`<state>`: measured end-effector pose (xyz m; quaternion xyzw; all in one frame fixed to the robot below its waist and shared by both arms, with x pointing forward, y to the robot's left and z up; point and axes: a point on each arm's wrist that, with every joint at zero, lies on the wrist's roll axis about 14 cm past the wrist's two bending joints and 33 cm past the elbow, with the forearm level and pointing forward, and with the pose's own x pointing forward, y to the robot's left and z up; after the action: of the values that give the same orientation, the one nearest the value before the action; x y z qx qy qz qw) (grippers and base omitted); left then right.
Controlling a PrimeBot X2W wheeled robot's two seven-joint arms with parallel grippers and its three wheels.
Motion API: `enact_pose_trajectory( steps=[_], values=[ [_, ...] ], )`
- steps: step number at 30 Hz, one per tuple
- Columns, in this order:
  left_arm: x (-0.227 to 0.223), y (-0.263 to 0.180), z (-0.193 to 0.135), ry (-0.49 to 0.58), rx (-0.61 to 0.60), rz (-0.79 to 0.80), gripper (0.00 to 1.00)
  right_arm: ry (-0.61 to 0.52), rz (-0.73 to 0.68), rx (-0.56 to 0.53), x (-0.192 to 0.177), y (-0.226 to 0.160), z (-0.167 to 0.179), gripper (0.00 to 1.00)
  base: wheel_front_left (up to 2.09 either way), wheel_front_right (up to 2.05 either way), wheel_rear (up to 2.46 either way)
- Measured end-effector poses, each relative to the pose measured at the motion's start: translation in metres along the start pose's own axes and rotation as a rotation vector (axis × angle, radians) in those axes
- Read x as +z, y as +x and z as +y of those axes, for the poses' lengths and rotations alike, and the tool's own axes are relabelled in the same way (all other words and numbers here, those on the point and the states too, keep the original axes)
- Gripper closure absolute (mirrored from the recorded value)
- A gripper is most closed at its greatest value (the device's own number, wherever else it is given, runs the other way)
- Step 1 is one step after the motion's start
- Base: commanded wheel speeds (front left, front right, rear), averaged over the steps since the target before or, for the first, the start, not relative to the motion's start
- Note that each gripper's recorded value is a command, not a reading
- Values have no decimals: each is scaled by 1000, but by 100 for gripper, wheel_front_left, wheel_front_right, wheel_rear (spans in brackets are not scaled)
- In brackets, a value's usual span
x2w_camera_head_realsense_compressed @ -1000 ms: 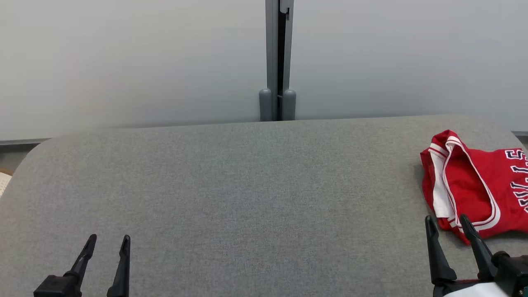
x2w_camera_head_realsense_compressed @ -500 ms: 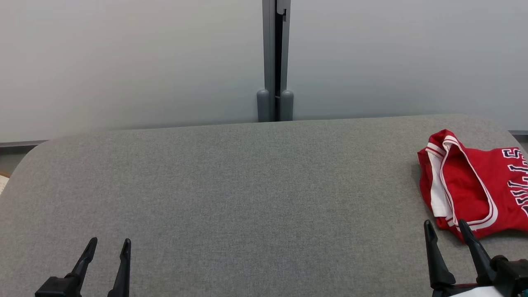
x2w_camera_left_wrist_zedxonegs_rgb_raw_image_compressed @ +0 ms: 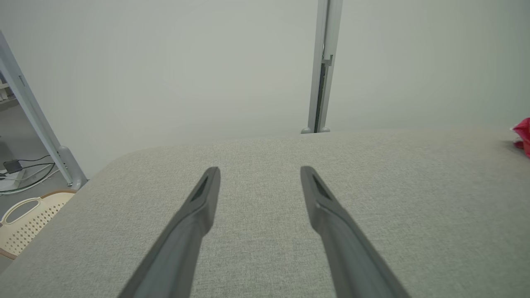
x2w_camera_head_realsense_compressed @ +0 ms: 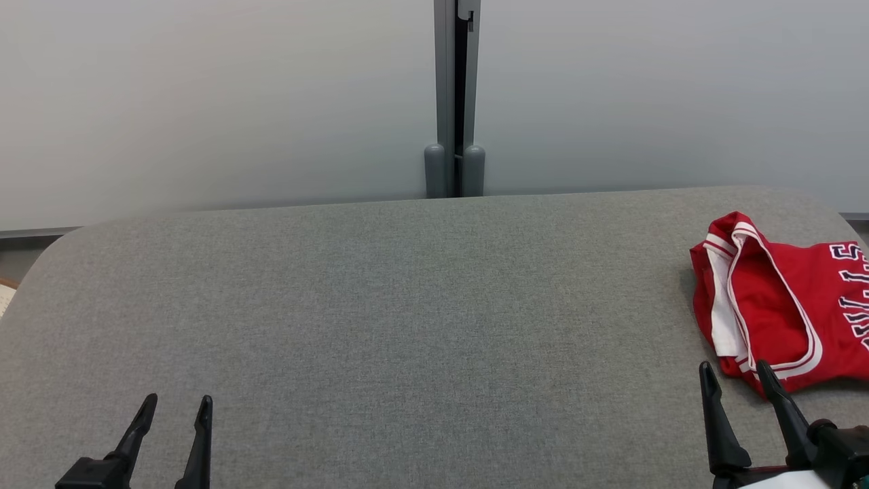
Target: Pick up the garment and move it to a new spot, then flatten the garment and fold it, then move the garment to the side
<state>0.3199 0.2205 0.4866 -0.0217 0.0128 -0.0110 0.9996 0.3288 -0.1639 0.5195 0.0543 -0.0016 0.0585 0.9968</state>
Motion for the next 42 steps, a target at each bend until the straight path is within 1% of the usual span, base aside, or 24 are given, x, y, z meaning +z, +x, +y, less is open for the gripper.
enact_pose_trajectory(
  steps=[11,12,16,23,30,42],
  values=[
    [-1,3,1,2,-3,-4,0,1,5,-1,-1,0,0,0,0,0,0],
    [-1,3,1,1,-2,-6,100,2,5,0,-1,0,0,100,0,0,0],
    [-19,-4,-3,-28,5,50,100,17,46,-6,-14,-3,0,100,0,0,0],
    [-25,-3,1,-159,45,80,100,158,53,-17,-19,-2,-2,100,0,0,0],
    [-23,4,1,-292,69,78,100,287,39,-25,-17,4,-5,100,0,0,0],
    [-19,14,0,-497,92,72,100,482,27,-40,-17,12,-10,100,0,0,0]
  ],
)
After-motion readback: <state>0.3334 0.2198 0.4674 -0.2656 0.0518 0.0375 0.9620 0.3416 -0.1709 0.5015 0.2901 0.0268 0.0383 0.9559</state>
